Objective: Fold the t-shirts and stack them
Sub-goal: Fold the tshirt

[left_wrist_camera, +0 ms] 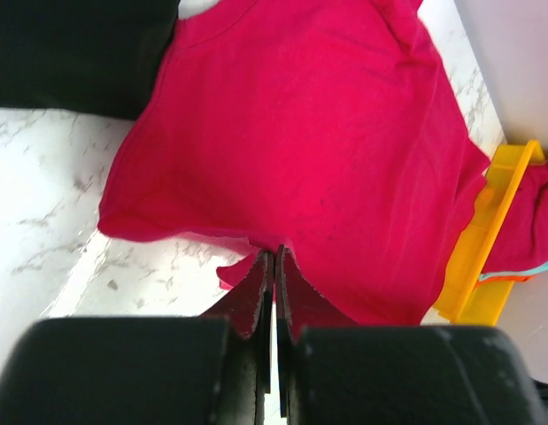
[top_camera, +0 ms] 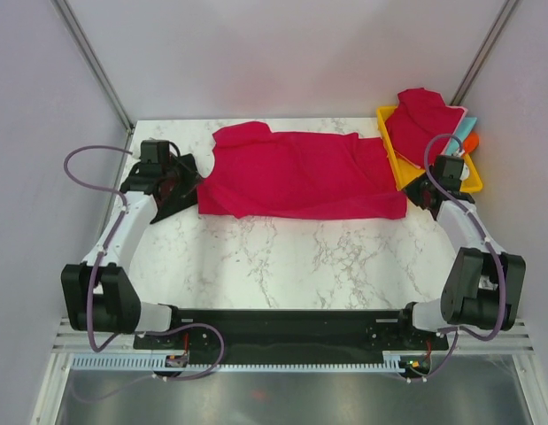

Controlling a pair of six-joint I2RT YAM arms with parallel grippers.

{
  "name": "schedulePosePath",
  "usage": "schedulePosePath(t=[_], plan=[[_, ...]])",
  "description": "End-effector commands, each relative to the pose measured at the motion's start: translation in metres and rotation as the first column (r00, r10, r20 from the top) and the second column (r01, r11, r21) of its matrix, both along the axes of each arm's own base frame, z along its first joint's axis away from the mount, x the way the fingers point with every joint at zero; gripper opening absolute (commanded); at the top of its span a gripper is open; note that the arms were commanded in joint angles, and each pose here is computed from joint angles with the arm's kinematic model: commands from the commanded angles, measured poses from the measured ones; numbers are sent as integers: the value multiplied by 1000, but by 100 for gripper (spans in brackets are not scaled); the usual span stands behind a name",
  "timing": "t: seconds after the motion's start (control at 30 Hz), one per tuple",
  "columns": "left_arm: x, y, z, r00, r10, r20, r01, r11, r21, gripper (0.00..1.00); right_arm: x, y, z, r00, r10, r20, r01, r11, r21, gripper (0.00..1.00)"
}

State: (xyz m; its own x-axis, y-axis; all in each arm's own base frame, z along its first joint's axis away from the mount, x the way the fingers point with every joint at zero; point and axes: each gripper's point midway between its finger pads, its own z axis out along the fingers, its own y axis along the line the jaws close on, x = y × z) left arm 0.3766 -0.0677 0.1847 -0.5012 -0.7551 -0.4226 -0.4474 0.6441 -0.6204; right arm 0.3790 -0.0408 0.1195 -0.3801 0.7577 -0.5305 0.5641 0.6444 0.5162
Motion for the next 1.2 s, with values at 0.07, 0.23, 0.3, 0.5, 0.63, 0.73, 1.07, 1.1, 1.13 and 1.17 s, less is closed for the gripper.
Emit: schedulePosePath(t=[0.07, 0.23, 0.3, 0.5, 0.63, 0.73, 1.07, 1.1, 1.13, 1.17], plan=[[48, -2, 27, 998, 32, 58, -28, 997, -69, 2, 35, -8, 12, 997, -57, 52, 56, 998, 10, 0], [77, 0, 35, 996, 47, 74, -42, 997, -71, 2, 51, -12, 12, 995, -84, 60, 83, 996, 16, 0], [89, -1, 35, 996, 43, 77, -38, 996, -76, 2, 58, -12, 10, 993, -97, 60, 95, 995, 28, 0], [124, -4, 26, 997, 44, 64, -39, 995, -88, 2, 75, -14, 5, 987, -142, 68, 141, 990, 26, 0], [147, -6, 28, 996, 25, 84, -17, 996, -86, 2, 89, -18, -2, 984, -165, 68, 164, 986, 24, 0], [165, -12, 23, 996, -20, 91, 28, 995, -92, 33, 97, -19, -5, 984, -165, 73, 163, 986, 26, 20], [152, -4, 22, 995, -41, 89, 43, 999, -20, 89, 81, -7, 21, 982, -135, 133, 144, 988, -58, 71], [145, -2, 15, 997, -39, 70, 40, 999, -13, 88, 77, -5, 21, 983, -124, 135, 135, 989, -69, 71], [140, 1, 14, 998, -32, 61, 33, 999, -5, 87, 69, -2, 25, 983, -115, 143, 127, 989, -74, 71], [129, 6, 12, 999, -19, 42, 18, 1000, 10, 85, 64, 2, 26, 984, -104, 142, 116, 990, -79, 71]])
